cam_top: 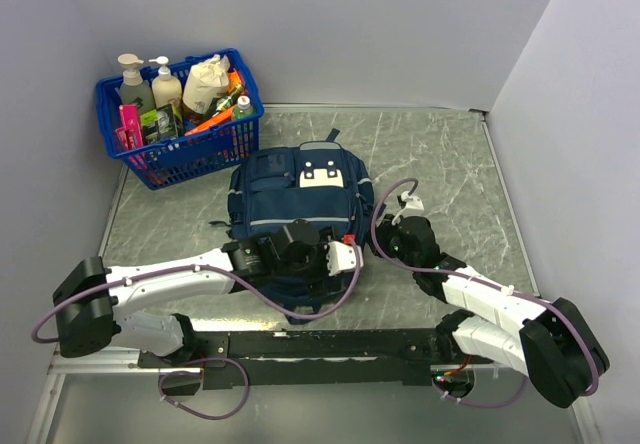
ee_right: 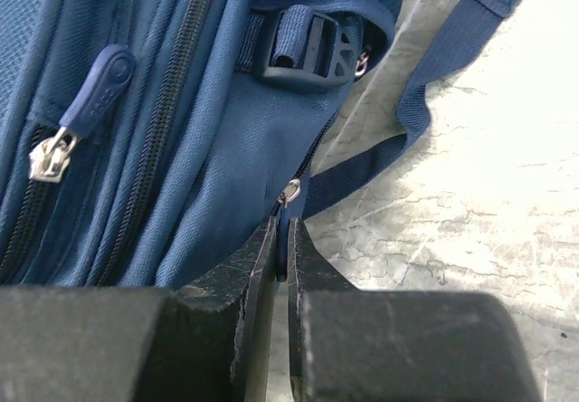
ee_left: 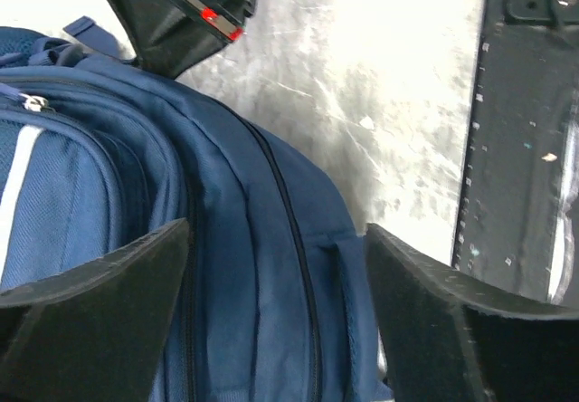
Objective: Pack the student bag
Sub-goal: Zip the student bag at the center of the board.
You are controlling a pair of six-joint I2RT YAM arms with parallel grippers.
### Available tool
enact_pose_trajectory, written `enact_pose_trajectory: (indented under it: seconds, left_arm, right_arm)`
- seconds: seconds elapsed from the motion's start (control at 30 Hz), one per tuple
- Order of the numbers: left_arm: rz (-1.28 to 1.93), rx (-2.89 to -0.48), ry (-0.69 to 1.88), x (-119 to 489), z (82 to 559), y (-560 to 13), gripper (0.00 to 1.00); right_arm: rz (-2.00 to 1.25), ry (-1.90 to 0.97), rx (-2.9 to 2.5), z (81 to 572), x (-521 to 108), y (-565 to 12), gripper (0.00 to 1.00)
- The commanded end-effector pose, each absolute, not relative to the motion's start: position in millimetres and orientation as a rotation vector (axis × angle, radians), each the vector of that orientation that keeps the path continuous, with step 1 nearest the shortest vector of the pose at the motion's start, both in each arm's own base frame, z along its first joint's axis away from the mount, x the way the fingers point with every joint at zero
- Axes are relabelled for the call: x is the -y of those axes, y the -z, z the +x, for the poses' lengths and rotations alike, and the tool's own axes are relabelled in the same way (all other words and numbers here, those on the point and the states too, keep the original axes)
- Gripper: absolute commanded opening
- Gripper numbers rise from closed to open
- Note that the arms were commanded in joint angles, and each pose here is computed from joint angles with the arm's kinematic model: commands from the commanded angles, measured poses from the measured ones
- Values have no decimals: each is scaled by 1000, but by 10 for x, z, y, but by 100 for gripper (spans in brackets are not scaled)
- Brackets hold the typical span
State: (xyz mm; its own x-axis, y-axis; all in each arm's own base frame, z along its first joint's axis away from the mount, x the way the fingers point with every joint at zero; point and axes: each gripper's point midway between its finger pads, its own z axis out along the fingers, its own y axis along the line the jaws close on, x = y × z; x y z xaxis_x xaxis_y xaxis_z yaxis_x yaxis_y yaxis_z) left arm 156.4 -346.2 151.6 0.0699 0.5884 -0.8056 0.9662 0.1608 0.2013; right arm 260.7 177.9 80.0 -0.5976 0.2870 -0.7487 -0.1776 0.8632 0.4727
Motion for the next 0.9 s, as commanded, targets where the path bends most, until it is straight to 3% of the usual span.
enact_pose_trajectory:
  seconds: [0.0, 0.17, 0.33, 0.47, 0.6, 0.87]
  left_arm:
    - [1409, -1586, 492, 3610, 1840, -1615, 78]
    - [1467, -1505, 438, 3711, 1773, -1618, 47]
    - [1396, -1454, 432, 3929, 1895, -2180, 50]
    - [1347, -1399, 368, 3951, 2032, -2416, 45]
    - [1376, -1423, 299, 3844, 2093, -2177, 47]
    - [1369, -1423, 213, 3687, 2271, -1890, 62]
  right_arm:
    - [40, -789, -1994, 2647, -1972, -1170, 0]
    - [35, -807, -2003, 2573, -1964, -1122, 0]
    - [39, -793, -2010, 2541, -1918, -1064, 0]
    - [39, -799, -2007, 2539, -1927, -1072, 0]
    - [44, -811, -1992, 2553, -1938, -1117, 0]
    - [35, -834, -1979, 2533, -1961, -1179, 0]
